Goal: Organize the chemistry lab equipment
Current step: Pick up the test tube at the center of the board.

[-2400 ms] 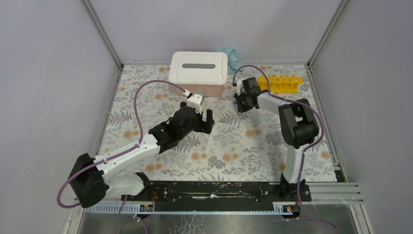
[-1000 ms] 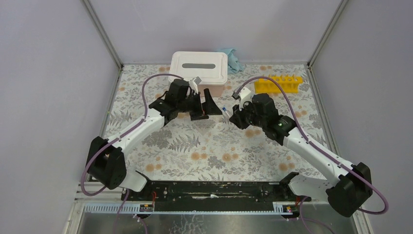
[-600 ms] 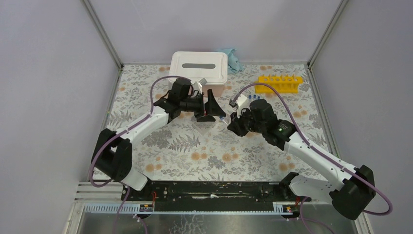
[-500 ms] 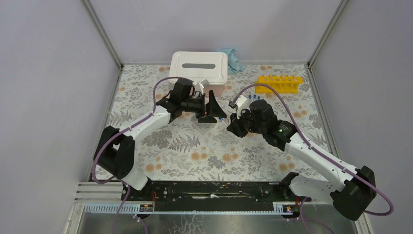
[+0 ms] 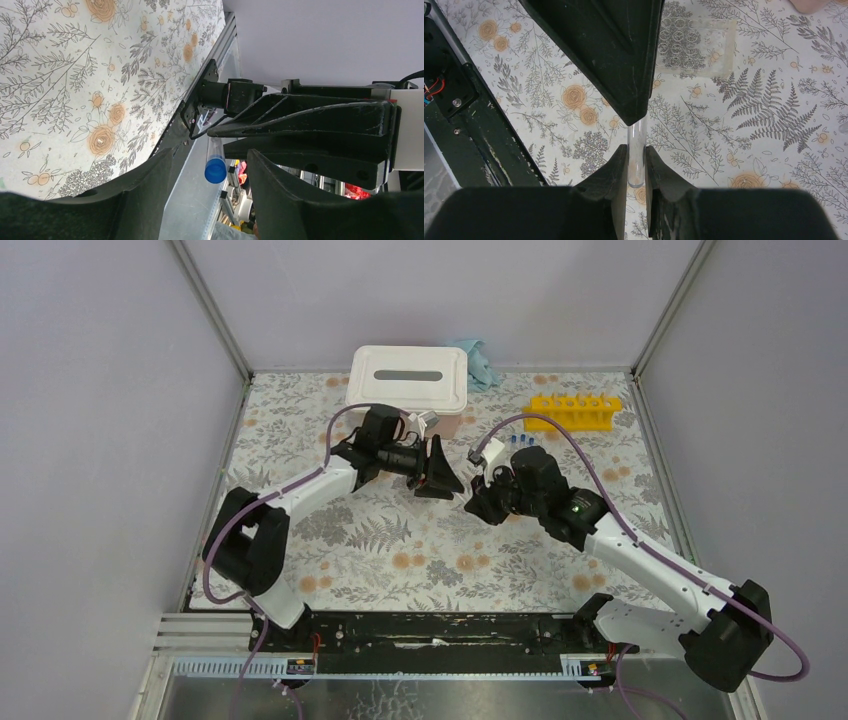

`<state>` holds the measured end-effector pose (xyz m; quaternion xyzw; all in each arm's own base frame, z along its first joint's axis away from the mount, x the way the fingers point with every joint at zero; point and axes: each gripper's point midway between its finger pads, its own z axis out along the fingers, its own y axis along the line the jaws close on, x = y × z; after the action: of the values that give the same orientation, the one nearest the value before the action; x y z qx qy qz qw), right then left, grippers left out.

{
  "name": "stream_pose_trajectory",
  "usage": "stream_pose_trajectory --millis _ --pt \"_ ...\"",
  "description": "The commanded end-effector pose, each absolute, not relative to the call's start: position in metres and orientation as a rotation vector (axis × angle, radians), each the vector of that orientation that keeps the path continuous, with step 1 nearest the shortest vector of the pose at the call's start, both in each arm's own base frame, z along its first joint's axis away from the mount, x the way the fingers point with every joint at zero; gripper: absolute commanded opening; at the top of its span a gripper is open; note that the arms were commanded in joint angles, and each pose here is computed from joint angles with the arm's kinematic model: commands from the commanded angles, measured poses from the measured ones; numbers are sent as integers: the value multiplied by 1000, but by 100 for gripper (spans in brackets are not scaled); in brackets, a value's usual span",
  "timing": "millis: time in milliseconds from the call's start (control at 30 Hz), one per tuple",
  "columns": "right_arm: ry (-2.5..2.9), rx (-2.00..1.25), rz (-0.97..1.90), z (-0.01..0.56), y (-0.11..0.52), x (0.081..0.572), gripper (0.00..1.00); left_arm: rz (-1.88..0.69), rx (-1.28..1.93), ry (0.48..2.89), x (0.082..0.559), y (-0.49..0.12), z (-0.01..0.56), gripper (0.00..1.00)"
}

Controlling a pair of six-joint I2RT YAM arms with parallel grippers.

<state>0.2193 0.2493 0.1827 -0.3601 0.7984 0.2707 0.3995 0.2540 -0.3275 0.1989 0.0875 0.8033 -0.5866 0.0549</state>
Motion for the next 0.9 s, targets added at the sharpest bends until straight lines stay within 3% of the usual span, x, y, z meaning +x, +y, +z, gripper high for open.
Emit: stream_pose_trajectory --millis 0,233,867 --pt "2015 -944 716 182 255 213 9 -1832 339 2394 252 -328 202 62" --pt "2026 -956 718 178 257 212 9 -1832 354 2401 254 -329 200 50" --pt "2046 -981 720 170 260 213 9 -1834 370 2401 253 -329 197 33"
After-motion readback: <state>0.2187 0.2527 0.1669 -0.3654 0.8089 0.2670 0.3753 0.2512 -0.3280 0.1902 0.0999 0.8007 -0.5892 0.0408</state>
